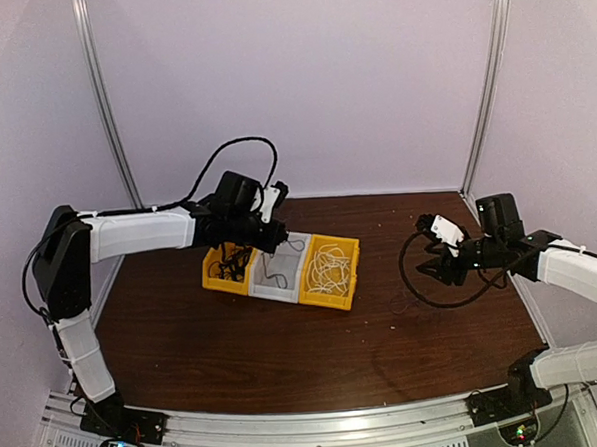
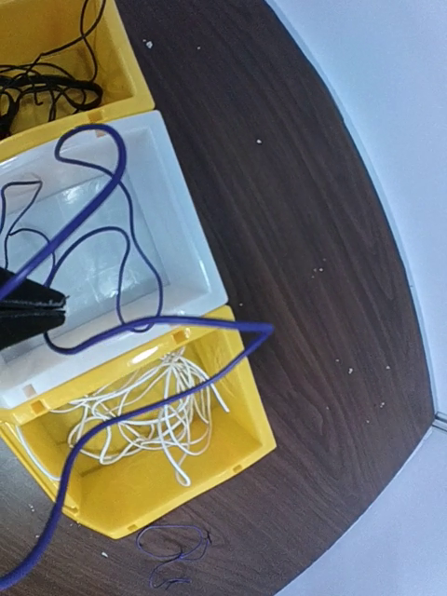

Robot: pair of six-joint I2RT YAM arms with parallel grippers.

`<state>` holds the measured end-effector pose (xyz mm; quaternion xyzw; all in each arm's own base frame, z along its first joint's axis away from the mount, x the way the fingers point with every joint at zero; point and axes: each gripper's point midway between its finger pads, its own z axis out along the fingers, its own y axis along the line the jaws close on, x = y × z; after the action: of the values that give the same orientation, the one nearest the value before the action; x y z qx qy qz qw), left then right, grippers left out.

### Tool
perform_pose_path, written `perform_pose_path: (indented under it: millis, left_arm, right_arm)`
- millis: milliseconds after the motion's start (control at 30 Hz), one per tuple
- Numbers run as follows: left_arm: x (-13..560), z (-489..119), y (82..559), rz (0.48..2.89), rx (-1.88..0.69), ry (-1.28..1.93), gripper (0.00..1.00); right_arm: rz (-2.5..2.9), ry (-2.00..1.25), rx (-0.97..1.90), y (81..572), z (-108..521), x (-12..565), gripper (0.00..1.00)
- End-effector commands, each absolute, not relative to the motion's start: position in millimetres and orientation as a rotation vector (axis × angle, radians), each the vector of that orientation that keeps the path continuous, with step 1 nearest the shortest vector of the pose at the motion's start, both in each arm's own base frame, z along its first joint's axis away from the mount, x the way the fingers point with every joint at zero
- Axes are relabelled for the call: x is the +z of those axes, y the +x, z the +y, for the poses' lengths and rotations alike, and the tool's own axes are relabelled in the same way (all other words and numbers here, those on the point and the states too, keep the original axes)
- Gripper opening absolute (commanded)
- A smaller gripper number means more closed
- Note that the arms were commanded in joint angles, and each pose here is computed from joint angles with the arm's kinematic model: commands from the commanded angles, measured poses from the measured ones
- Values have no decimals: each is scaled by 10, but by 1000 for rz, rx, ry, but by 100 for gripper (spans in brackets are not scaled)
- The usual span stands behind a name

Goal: Untangle the cables

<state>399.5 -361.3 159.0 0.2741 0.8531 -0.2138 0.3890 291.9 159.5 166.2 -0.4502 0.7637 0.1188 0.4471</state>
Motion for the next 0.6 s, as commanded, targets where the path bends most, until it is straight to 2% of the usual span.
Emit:
perform_pose_path:
  millis: [0,567]
  left_arm:
    - [1597,-3488,3888,2206,-552,642,0]
    - [986,-3555,3986,2382,-488,647,0]
  right_arm:
    - [1891,-1122,296,2921,1595,1637,53]
    - [1896,-1132,304,2900,1600,1618,53]
